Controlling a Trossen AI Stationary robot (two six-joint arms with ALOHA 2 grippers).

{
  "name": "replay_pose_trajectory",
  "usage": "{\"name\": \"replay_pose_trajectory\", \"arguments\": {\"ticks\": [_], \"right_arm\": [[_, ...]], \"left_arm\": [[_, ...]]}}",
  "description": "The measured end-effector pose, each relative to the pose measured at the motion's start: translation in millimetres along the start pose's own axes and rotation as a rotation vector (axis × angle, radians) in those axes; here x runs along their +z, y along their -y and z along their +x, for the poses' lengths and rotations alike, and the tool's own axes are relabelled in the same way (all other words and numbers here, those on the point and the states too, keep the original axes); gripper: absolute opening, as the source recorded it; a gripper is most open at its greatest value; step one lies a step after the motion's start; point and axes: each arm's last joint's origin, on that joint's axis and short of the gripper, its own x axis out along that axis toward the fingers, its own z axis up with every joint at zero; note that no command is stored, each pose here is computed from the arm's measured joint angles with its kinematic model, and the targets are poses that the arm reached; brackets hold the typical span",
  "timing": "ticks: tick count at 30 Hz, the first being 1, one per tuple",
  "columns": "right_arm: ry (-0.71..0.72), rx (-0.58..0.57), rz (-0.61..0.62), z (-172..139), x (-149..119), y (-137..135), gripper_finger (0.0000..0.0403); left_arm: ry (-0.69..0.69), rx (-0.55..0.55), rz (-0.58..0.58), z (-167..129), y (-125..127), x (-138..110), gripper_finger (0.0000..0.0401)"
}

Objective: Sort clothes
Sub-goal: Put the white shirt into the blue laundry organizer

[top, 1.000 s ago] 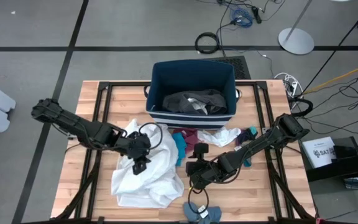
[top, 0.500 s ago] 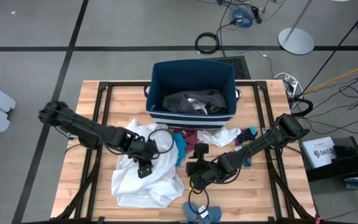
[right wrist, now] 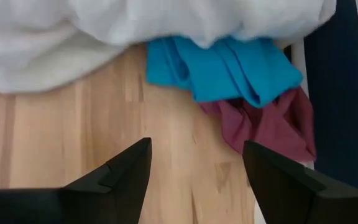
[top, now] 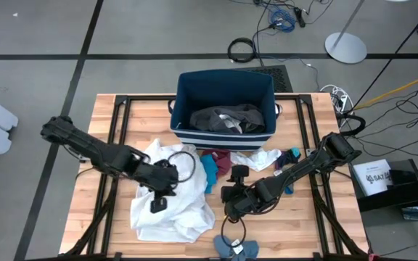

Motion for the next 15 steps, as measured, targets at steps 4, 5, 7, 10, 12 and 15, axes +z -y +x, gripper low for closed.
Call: {"name": "replay_pose_trajectory", "arguments": {"ticks": [4,5,7,10,12,15], "right_arm": [[-0.010,-0.010,0.005,0.0,-1.2,0.7,0.0240],[-0.009,-0.010,0.005,0.0,-1.1,0.6,0.0240],[-0.008,-0.012,0.003,0.0,-1.1,0.7,0.0240],[0.000,-0.029,-0.002,0.0,-0.8,1.2,0.0240],[0.001,-0.028,-0.002,0.0,-0.7,1.1,0.0240],[0.009,-0.026,0.001,0.0,0.1,0.8,0.0240]], "left_arm": [[0.137,-0.113,0.082,-47.4,19.5,7.8,0.0005],[0.166,-0.139,0.102,-58.1,24.1,8.1,0.0004],[0.218,-0.174,0.148,-76.3,31.1,7.0,0.0004],[0.307,-0.197,0.208,-100.0,37.4,3.8,0.0004],[0.347,-0.178,0.212,-108.6,37.4,0.3,0.0003],[0.364,-0.144,0.213,-112.7,36.3,-3.6,0.0003]]}}
